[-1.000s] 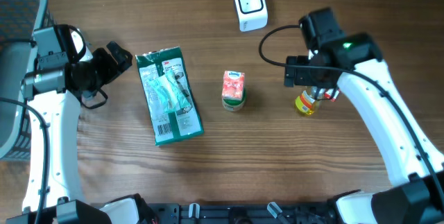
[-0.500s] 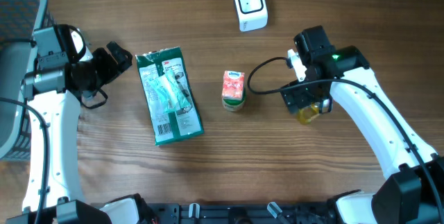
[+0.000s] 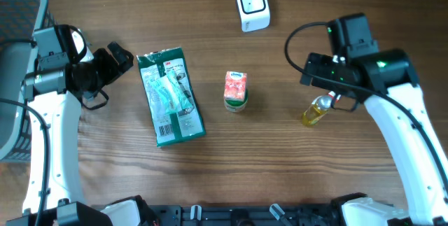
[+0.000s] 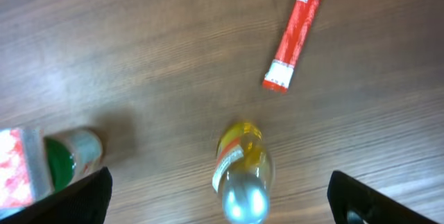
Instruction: Scan the item barcode
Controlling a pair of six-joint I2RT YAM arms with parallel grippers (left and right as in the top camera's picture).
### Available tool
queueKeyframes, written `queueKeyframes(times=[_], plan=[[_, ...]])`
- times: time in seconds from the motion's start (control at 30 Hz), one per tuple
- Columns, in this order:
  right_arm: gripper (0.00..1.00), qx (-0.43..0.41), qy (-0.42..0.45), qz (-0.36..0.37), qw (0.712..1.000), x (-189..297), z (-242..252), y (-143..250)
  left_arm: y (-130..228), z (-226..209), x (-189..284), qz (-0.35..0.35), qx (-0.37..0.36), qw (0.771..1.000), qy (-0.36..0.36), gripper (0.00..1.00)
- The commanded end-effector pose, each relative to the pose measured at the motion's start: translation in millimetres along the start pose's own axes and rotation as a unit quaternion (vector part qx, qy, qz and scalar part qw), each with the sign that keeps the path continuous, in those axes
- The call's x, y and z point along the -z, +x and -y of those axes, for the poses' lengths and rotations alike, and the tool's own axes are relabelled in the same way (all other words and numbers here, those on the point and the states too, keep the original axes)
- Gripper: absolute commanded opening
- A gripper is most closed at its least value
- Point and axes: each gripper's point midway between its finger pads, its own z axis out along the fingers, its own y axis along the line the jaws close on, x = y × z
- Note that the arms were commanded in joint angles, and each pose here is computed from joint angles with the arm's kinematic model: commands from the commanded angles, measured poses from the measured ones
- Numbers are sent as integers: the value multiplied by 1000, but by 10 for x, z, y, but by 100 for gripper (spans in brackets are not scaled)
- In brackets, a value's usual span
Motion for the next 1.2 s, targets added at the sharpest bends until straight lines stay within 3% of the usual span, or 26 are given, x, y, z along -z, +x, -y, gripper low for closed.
queueKeyframes(times=[0.0, 0.1, 0.43, 0.6, 0.7, 0.8, 0.83, 0.97, 1.07, 1.17], plan=[[88, -70, -14, -58, 996, -44, -28, 222, -33, 23, 32, 8, -13, 1000, 1, 100], [72, -140, 1, -82, 987, -182, 10, 373, -34, 24, 32, 8, -13, 1000, 1, 100], [76, -193, 28, -105, 975, -754, 111, 714, -34, 24, 32, 8, -13, 1000, 1, 100], [69, -190, 54, -84, 977, -859, 228, 717, -33, 23, 32, 8, -13, 1000, 1, 100], [62, -190, 52, -75, 977, -887, 223, 685, -34, 24, 32, 8, -13, 1000, 1, 100], [44, -183, 45, -65, 980, -888, 198, 626, -33, 23, 32, 8, -13, 1000, 1, 100], [36, -131, 33, -57, 989, -865, 159, 552, -34, 24, 33, 8, -13, 1000, 1, 100], [33, 9, -43, -42, 998, -635, -130, 320, -33, 23, 32, 8, -13, 1000, 1, 100], [36, 140, -179, -40, 973, -399, -600, 287, -33, 23, 32, 8, -13, 1000, 1, 100], [39, 214, -202, -31, 955, -395, -661, 321, -33, 23, 32, 8, -13, 1000, 1, 100]])
